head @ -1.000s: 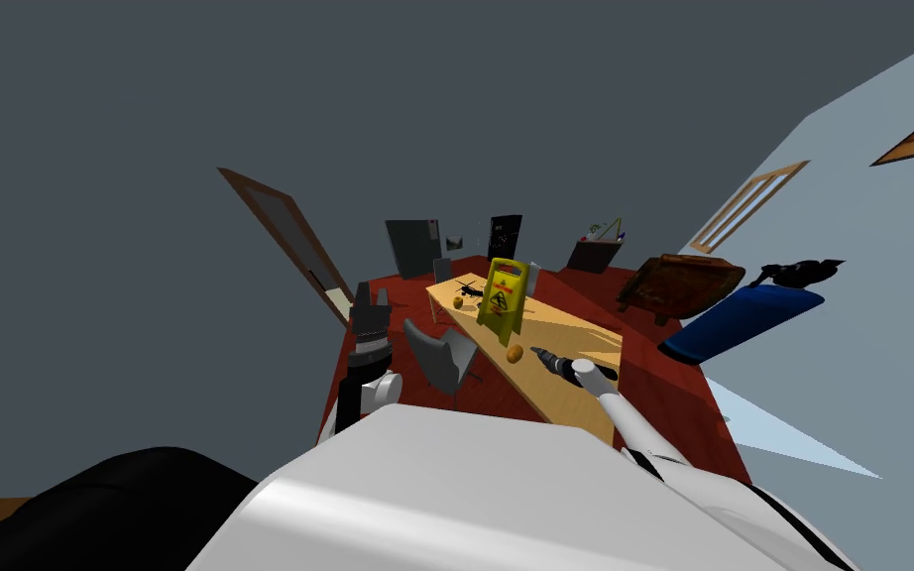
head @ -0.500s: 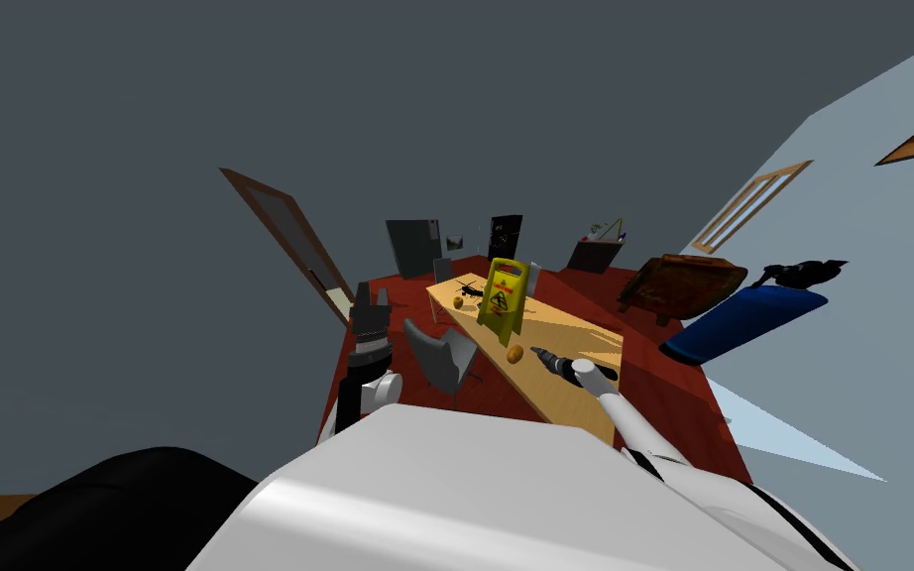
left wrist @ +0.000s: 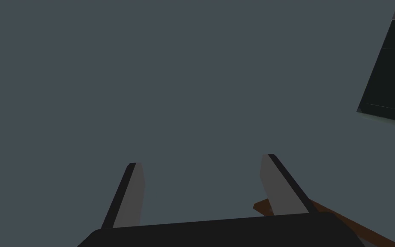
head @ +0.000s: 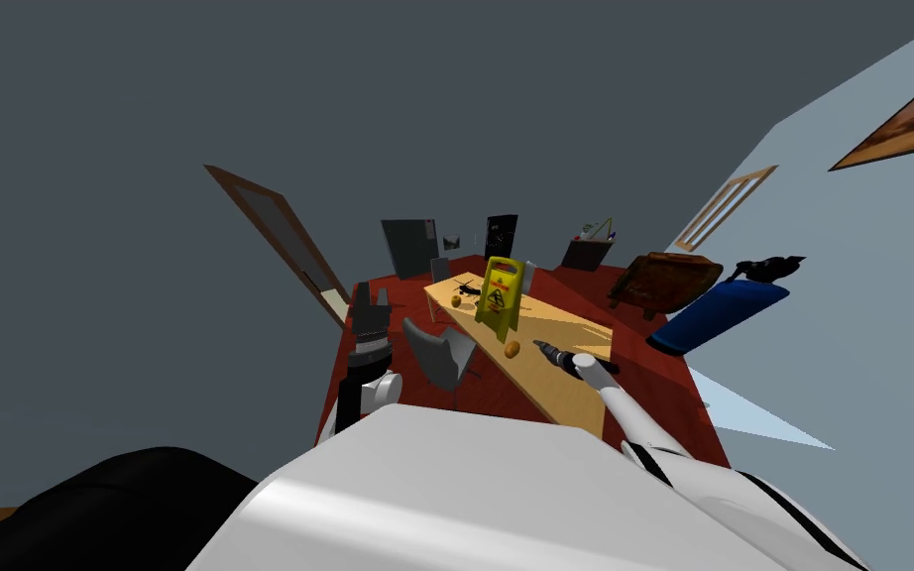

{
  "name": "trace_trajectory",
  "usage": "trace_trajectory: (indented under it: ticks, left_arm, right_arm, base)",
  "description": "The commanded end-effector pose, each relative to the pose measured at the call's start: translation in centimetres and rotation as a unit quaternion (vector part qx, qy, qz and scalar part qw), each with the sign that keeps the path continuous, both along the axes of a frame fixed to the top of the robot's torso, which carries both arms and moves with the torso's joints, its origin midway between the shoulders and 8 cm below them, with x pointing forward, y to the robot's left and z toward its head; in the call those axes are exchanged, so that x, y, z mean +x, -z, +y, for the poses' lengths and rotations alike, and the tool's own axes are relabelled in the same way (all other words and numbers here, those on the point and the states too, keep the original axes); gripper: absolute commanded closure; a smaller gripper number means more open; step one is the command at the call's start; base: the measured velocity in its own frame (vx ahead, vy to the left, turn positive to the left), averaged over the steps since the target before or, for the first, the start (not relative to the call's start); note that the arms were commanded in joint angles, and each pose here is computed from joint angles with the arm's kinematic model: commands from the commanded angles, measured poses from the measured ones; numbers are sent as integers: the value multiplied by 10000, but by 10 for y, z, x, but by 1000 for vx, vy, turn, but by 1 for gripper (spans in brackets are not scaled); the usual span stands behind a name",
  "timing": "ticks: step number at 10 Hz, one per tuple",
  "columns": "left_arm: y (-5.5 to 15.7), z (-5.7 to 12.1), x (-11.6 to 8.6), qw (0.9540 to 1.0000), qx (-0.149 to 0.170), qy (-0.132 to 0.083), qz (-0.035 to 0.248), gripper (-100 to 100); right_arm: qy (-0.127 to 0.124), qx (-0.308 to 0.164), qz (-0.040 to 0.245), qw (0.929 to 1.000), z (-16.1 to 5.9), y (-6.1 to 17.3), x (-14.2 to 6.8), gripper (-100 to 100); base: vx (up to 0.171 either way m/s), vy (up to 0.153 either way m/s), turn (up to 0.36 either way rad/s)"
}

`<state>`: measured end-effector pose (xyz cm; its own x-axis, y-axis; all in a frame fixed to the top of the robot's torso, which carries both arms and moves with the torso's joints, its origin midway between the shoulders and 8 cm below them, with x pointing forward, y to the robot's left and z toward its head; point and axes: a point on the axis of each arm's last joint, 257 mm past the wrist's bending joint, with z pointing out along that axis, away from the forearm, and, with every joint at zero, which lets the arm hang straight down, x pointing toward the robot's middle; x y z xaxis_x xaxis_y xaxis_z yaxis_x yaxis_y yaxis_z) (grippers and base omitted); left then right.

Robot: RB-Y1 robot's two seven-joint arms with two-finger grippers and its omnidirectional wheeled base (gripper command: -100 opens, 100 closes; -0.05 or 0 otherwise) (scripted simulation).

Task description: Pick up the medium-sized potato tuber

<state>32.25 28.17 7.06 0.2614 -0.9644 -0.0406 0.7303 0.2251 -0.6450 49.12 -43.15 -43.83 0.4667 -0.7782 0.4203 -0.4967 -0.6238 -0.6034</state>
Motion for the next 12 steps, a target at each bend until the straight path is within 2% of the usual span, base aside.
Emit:
trace_trajectory:
  ticks: [1, 4, 6, 8, 10, 12]
  left_arm:
    - [0, 0, 0, 10000, 0, 0, 0, 0]
    - [0, 0, 0, 10000, 0, 0, 0, 0]
    - [0, 0, 0, 10000, 0, 0, 0, 0]
    - [0, 0, 0, 10000, 0, 0, 0, 0]
    - [0, 0, 0, 10000, 0, 0, 0, 0]
    - [0, 0, 0, 10000, 0, 0, 0, 0]
  right_arm:
    - [51, -122, -178, 9998, -7, -14, 10, -100]
    - [133, -313, -471, 9983, -16, -34, 28, -100]
    - [185, -411, -586, 9973, -19, -39, 33, -100]
    - [164, -306, -525, 9980, 2, -21, 27, -100]
    - [115, -69, -474, 9988, 30, -5, 23, -100]
    - [88, 84, -435, 9990, 48, 5, 19, -100]
  base:
    - [-40, 6, -84]
    - [-62, 14, -64]
    - [-63, 10, -39]
    - [-40, 2, 45]
    - [25, -7, 48]
    - [43, -11, 33]
